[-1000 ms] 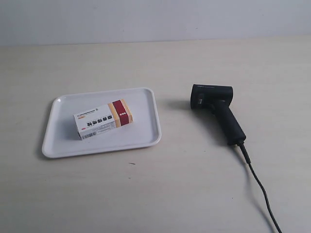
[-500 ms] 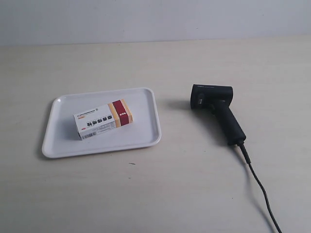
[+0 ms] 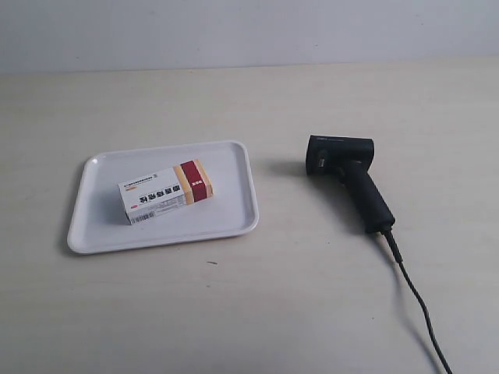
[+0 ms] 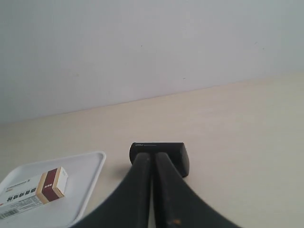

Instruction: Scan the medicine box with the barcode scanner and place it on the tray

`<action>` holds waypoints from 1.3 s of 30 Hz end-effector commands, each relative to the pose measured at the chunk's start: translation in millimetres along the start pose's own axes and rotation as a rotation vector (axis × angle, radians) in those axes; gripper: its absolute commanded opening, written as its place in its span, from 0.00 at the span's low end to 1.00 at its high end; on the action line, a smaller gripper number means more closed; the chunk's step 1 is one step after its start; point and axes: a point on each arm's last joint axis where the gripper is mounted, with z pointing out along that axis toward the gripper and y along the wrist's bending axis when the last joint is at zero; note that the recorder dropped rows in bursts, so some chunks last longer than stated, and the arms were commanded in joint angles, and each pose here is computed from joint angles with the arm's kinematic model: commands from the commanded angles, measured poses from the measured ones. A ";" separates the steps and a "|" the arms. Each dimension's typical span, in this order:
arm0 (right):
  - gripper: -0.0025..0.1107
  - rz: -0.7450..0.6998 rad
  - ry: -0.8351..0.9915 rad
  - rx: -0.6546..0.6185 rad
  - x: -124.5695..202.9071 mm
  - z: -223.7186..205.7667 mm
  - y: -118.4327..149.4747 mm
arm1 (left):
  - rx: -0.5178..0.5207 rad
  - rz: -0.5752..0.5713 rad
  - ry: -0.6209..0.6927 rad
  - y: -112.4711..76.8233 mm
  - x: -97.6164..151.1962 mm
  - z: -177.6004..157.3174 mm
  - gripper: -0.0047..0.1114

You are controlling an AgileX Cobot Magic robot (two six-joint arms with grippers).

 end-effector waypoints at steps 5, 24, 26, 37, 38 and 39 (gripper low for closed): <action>0.05 -0.005 -0.024 -0.007 5.7 -5.2 -1.9 | 0.005 -0.008 -0.010 -0.4 0.1 0.1 0.06; 0.05 -0.185 -0.196 0.400 2.8 -27.8 -25.5 | 0.005 -0.008 -0.010 -0.4 0.1 0.1 0.06; 0.05 -0.199 -0.183 0.402 3.6 -27.7 -25.7 | 0.005 -0.008 -0.010 -0.4 0.1 0.1 0.06; 0.05 -0.196 -0.188 0.400 3.3 -27.7 -25.5 | 0.005 -0.008 -0.010 -0.4 0.1 0.1 0.06; 0.05 -0.196 -0.188 0.400 3.3 -27.7 -25.5 | 0.005 -0.008 -0.010 -0.4 0.1 0.1 0.06; 0.05 -0.196 -0.188 0.400 3.3 -27.7 -25.5 | 0.005 -0.008 -0.010 -0.4 0.1 0.1 0.06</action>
